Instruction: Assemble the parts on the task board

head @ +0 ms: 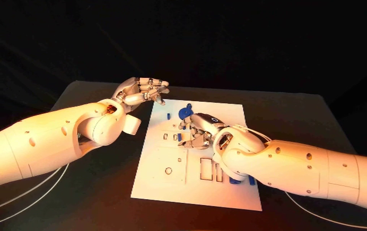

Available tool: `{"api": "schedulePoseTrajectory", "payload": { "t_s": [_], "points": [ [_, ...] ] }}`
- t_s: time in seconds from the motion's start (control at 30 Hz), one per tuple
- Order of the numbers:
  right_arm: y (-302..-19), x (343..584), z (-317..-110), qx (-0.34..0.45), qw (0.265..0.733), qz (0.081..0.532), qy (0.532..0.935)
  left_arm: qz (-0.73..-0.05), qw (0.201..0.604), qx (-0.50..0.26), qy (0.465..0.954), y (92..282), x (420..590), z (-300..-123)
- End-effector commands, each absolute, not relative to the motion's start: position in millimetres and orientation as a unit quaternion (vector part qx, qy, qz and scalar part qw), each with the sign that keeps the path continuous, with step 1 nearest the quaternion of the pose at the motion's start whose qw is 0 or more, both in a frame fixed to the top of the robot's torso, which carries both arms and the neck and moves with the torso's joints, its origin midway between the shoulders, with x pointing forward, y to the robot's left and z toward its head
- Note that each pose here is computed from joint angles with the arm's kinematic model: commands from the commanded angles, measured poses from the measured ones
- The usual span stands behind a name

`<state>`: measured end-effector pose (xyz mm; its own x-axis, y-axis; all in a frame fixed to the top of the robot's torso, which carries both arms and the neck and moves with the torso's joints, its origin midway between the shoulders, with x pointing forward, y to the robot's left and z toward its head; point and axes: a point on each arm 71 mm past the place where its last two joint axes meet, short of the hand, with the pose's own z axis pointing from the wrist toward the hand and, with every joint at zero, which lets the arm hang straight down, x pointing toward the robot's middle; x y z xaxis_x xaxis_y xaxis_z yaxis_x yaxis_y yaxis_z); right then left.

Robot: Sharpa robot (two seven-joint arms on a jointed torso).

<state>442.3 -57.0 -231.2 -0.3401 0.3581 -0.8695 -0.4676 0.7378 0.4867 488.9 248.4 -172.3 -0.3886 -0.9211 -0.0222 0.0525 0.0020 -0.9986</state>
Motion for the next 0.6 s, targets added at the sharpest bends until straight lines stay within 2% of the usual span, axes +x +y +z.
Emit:
{"api": "schedulePoseTrajectory", "payload": {
  "t_s": [0.03,0.27,0.47,0.6],
  "points": [
    [-61.1,441.7,-215.6,-0.028,0.587,0.393,0.708,-0.582,0.396,-0.346,0.620,244.0,488.1,-176.3],
    [-94.8,444.8,-186.0,0.008,0.582,0.429,0.691,-0.519,0.399,-0.318,0.686,243.4,488.6,-186.5],
    [-138.9,452.4,-166.1,0.087,0.565,0.430,0.699,-0.426,0.390,-0.273,0.769,242.5,487.1,-199.1],
    [-164.0,459.0,-156.1,0.123,0.565,0.423,0.698,-0.368,0.381,-0.241,0.813,238.0,489.4,-201.1]
  ]
}}
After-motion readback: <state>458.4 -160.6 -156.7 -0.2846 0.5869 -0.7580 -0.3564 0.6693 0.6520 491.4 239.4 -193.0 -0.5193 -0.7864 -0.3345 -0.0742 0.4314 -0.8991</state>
